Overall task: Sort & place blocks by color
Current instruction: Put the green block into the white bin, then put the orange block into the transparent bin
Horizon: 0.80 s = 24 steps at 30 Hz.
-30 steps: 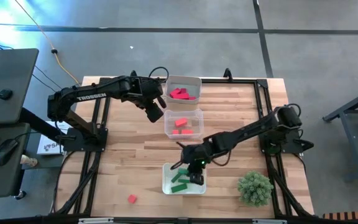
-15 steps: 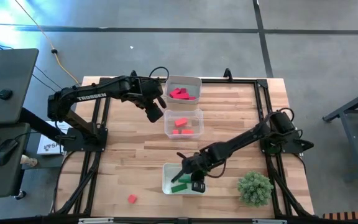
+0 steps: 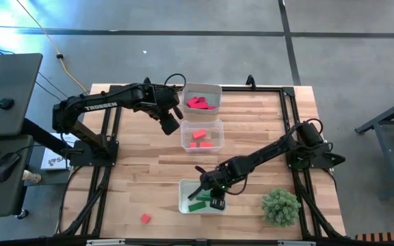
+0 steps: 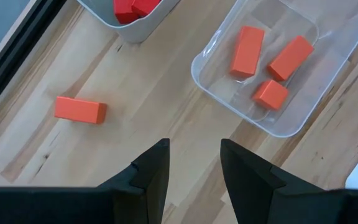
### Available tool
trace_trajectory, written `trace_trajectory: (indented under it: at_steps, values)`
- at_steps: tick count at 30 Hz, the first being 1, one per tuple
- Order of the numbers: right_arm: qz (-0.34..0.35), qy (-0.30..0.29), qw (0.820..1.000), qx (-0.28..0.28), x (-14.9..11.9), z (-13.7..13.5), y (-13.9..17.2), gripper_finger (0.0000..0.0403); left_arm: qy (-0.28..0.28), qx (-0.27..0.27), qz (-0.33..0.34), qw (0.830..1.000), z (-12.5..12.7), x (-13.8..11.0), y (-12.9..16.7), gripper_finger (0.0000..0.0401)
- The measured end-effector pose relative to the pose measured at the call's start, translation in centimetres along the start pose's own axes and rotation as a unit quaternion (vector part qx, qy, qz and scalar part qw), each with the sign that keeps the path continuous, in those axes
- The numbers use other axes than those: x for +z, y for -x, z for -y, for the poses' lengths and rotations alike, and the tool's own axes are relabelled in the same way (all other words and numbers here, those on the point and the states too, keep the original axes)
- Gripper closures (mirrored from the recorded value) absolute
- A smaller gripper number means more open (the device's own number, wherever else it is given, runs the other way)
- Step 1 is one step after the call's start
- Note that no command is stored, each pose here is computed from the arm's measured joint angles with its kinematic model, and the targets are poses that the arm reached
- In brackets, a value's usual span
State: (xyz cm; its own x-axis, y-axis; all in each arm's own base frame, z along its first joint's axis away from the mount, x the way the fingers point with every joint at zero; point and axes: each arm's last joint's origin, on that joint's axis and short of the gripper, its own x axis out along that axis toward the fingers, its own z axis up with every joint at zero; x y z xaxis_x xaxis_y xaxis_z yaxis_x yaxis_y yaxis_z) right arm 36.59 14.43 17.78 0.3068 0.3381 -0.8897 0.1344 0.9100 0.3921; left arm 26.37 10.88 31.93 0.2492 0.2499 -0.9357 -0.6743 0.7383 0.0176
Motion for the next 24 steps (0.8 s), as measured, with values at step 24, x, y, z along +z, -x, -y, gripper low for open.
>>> trace_trajectory:
  at_steps: [24]
  values:
    - [0.037, -0.030, 0.999, 0.027, 0.78, -0.44, 0.06, 0.0248, -0.068, 0.000, 0.000, 0.998, -0.05, 0.01, -0.01, 0.0268]
